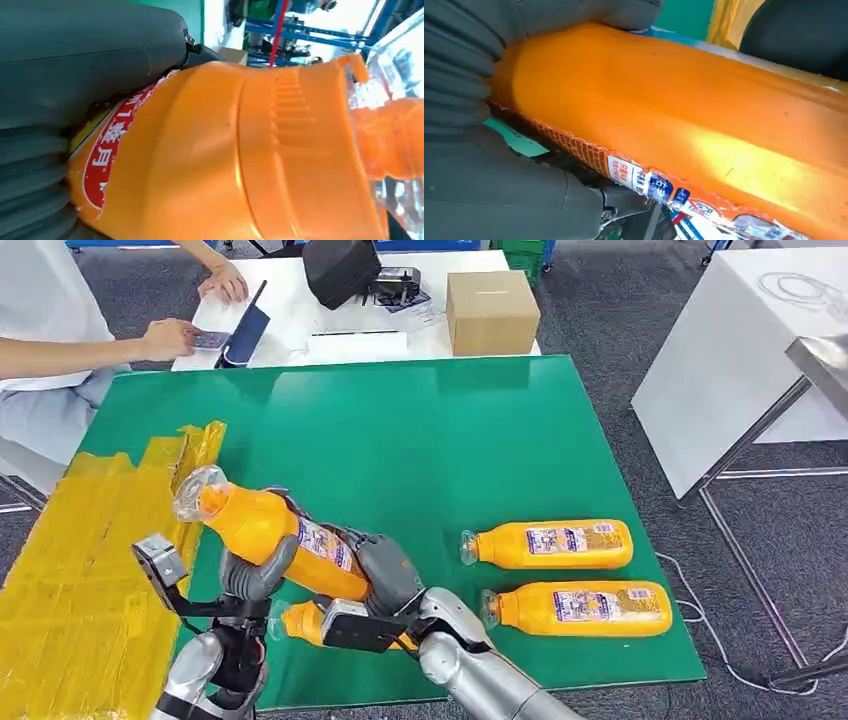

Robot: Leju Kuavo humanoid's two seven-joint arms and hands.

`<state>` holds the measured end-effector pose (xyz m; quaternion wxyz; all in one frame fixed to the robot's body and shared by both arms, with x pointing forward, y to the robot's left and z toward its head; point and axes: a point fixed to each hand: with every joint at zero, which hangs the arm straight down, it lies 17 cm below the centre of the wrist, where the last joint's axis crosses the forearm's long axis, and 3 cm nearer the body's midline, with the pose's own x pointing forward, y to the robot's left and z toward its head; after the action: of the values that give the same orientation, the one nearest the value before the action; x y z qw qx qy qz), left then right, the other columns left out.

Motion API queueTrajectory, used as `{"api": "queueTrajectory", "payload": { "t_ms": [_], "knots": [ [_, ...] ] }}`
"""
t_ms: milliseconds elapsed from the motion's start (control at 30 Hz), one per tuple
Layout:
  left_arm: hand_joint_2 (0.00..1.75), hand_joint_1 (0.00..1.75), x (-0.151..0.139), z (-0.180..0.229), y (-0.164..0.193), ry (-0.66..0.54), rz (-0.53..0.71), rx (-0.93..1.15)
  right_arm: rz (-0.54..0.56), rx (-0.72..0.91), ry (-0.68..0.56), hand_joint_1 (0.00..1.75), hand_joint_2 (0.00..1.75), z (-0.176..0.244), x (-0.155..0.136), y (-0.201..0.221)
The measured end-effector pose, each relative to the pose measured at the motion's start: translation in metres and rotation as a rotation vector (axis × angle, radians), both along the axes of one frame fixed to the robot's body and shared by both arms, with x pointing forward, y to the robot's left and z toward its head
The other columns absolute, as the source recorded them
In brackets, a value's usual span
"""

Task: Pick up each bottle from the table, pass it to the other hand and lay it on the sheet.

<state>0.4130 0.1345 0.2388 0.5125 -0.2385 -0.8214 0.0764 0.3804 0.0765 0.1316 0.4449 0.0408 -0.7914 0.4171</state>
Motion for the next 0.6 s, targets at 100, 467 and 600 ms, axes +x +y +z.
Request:
{"api": "queueTrajectory", "payload": {
  "t_ms": [100,467,600],
  "knots": [
    [1.75,1.75,0.001,0.009,0.003,-0.052,0.061,0.055,-0.012,0.141,-0.026,0.0,1.75,0.027,-0.008,-0.007],
    [1.75,1.75,0.009,0.034,0.068,-0.216,0.453,0.33,-0.024,0.619,-0.119,0.0,1.75,0.156,-0.036,-0.07],
    [1.75,1.75,0.007,0.045,0.095,-0.302,0.679,0.548,-0.03,0.702,-0.158,0.0,0.0,0.181,-0.045,-0.096]
  ]
}}
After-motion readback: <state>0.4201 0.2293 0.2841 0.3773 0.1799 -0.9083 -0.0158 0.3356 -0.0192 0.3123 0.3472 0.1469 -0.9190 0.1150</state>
